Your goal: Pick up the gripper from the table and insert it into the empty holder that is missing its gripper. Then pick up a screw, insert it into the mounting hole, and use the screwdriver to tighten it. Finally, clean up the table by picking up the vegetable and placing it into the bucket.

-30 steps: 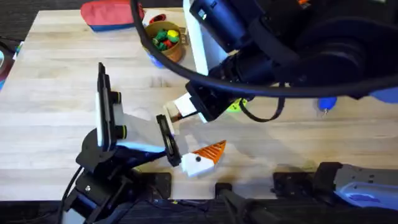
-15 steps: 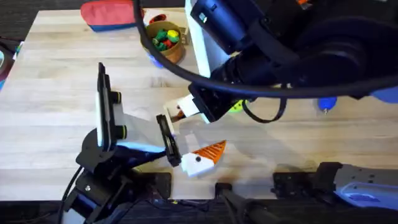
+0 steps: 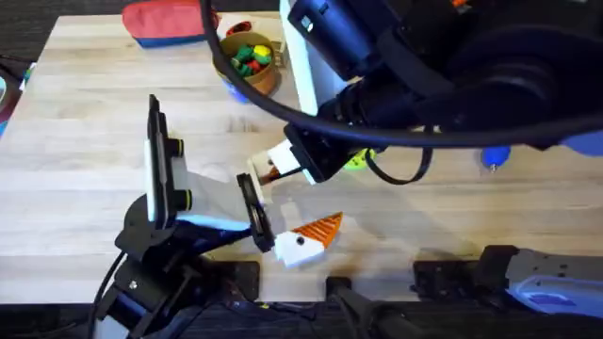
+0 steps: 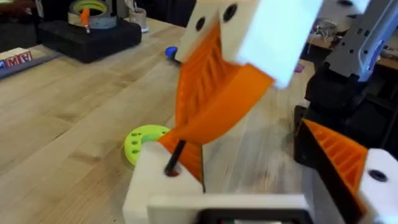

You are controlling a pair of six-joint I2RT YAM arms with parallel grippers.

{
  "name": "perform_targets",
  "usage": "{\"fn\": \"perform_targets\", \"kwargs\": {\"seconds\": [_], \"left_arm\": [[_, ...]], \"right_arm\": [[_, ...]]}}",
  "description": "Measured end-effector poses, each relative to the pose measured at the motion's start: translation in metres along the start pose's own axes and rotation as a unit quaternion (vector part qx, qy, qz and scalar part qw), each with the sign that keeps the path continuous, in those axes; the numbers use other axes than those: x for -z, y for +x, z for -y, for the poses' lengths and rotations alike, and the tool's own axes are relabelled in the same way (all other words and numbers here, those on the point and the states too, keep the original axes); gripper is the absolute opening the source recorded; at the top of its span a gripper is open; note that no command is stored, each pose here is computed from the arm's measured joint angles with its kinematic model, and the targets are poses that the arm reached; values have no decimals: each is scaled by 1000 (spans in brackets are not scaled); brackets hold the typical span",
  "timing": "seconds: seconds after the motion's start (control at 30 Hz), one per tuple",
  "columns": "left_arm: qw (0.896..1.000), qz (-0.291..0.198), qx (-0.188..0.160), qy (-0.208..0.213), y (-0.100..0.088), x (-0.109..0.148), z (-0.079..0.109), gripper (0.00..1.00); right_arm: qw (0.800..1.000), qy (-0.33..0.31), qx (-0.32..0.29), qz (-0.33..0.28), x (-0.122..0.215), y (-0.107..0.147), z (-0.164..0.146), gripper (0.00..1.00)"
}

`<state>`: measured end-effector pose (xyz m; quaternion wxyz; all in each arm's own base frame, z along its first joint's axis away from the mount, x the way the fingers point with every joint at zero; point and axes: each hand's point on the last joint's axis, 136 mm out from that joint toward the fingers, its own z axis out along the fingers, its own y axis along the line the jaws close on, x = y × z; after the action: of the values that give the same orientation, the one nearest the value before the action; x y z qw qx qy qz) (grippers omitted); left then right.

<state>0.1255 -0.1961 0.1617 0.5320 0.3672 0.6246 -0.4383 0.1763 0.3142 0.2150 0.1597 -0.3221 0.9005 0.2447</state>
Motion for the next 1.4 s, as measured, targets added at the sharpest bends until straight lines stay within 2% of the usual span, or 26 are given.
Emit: {"fn": "perform_targets", "kwargs": {"seconds": [0.8,1.27,1.3,1.33,1.4], "left_arm": [[1000,0,1,0,0,0,0,935],[1000,0,0,0,0,0,0,935],[1000,0,0,0,0,0,0,935],[1000,0,0,0,0,0,0,935],[1000,-1,1,0,0,0,0,935]], "right_arm": [[1000,-10,3,16,-10,-15,-4,3],[1000,-5,-1,3,-16,-10,-2,3],[1000,-5,0,2,-15,-10,-2,16],[1000,-6,-2,2,-16,-10,-2,112],[1000,-7,-2,2,-15,-10,-2,381]]}}
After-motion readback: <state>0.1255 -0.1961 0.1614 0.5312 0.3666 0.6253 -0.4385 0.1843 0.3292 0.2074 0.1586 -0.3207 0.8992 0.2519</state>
